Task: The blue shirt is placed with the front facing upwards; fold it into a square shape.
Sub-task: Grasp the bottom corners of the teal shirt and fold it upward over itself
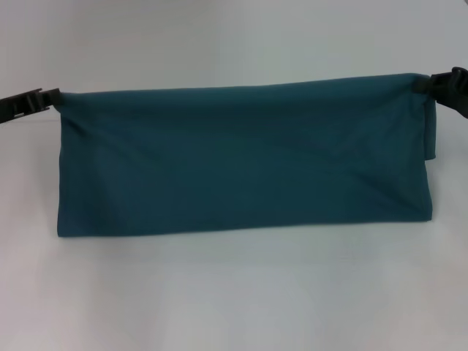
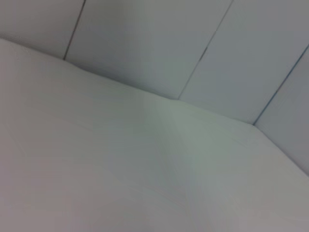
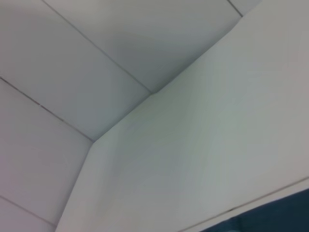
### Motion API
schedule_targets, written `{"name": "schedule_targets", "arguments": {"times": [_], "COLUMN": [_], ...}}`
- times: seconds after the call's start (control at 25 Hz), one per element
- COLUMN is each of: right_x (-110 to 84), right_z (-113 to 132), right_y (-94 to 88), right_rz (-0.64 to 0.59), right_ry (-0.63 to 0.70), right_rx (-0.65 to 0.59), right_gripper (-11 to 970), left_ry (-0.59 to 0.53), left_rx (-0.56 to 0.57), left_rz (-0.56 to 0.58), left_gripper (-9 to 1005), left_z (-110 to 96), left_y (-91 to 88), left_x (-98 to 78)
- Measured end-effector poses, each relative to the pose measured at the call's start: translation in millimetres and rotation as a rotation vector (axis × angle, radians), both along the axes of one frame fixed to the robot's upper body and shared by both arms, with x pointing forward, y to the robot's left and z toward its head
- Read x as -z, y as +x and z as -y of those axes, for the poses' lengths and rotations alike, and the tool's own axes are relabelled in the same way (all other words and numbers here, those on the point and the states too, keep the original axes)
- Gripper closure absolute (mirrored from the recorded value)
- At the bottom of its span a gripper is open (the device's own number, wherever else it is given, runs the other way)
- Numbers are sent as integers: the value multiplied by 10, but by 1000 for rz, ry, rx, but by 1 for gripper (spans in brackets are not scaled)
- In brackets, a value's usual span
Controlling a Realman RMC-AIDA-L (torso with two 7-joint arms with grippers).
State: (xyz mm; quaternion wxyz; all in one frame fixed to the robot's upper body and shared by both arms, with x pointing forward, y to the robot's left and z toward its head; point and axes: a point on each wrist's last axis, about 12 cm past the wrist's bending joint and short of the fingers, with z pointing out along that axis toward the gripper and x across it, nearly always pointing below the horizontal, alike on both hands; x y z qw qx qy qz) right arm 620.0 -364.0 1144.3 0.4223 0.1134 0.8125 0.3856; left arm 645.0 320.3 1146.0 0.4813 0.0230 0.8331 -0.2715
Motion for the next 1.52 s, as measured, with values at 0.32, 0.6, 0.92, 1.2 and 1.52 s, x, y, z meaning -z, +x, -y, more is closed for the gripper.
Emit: {"name": "schedule_targets", "arguments": {"times": [0.32,0.6,0.92,1.2,1.52], "right_x": [35,89,122,263,381], "right_z": [-69,-73,-160,-351,-620], "right_y": [135,205,315,448,583], "right_rz": [8,8,9,-3,40], "right_ry": [-40,-79,-113,-179,-308], "right_rx": [37,82,103,149,192], "right_gripper": [903,903,904,880,848], "left_ry": [46,80,107,207,279], "left_rx": [-22,-45,-66,-132,-180], "left_rz": [15,21,43,79,117], "left_gripper": [977,976,977,976,942], "left_z": [148,238,278,412,601], "left_y": [142,229,283,305,285], "left_x": [68,111,122,268,407]}}
